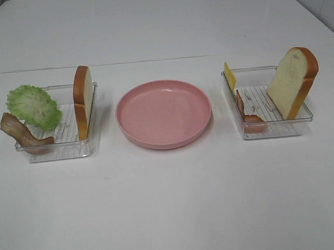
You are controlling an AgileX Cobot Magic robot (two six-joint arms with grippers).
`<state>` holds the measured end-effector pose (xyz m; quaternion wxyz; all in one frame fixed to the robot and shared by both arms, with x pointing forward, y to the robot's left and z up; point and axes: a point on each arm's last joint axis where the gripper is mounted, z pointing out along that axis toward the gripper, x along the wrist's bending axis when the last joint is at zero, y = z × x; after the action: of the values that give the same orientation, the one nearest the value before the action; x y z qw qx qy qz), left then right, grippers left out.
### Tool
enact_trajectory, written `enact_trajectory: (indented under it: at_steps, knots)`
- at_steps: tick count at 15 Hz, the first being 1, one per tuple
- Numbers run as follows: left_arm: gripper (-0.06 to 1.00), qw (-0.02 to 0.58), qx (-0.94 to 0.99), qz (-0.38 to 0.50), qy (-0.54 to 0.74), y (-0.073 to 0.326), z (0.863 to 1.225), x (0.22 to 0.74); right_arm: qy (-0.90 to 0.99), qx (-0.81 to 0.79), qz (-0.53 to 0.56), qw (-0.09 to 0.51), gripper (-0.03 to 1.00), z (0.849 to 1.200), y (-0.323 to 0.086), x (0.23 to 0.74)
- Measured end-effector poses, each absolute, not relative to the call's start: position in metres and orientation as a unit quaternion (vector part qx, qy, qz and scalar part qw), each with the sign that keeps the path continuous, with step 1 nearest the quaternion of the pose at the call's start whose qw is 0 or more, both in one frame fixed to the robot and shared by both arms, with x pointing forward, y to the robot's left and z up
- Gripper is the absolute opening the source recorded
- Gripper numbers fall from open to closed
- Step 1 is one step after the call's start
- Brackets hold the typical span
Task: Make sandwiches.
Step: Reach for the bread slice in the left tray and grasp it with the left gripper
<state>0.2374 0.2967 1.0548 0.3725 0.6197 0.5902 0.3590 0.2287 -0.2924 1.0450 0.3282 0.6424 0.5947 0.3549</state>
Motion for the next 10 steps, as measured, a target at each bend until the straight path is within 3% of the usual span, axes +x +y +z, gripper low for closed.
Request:
enact_trajectory:
  at_steps: [4, 10]
  knots:
    - [0.76, 0.399, 0.591, 0.342, 0.611, 0.296, 1.085, 0.281, 0.595, 0.642, 0.355, 0.328, 0.75, 1.045, -0.292, 0.229]
    - [0.76, 0.355, 0.625, 0.222, 0.659, 0.289, 1.115, 0.387, 0.595, 0.642, 0.355, 0.329, 0.75, 1.045, -0.292, 0.229]
